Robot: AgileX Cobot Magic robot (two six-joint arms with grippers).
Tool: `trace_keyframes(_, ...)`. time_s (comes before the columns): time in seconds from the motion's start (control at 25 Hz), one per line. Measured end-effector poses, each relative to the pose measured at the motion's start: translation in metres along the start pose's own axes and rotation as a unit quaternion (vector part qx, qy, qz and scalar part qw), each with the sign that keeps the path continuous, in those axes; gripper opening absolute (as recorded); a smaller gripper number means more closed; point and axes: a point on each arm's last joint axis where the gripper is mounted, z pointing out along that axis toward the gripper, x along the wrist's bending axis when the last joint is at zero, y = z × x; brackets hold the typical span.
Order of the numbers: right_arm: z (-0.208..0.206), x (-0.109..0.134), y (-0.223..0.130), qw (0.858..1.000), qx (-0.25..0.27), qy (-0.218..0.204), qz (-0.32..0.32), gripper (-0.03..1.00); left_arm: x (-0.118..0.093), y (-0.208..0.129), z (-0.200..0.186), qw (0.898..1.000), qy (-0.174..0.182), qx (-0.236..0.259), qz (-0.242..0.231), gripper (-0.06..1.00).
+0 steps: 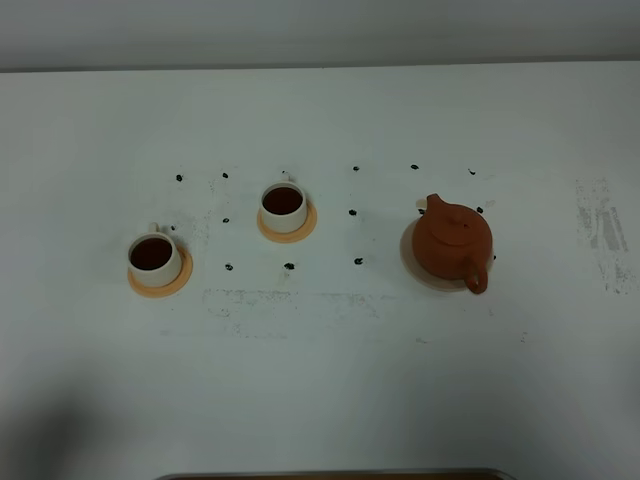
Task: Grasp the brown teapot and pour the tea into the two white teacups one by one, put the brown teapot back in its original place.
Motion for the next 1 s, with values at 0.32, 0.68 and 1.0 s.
trace_keyframes(0.32, 0.001, 0.003, -0.015, 1.0, -0.014, 0.014, -0.007, 0.21, 0.0, 0.0, 0.0, 1.0, 0.0, 0.0, 0.0, 0.41)
trace_keyframes(0.68, -0.004, 0.005, -0.018, 0.999, -0.035, 0.02, -0.006, 0.21, 0.0, 0.0, 0.0, 1.0, 0.0, 0.0, 0.0, 0.41)
trace_keyframes(1.0, -0.005, 0.006, -0.018, 0.999, -0.036, 0.028, -0.004, 0.21, 0.0, 0.0, 0.0, 1.0, 0.0, 0.0, 0.0, 0.41)
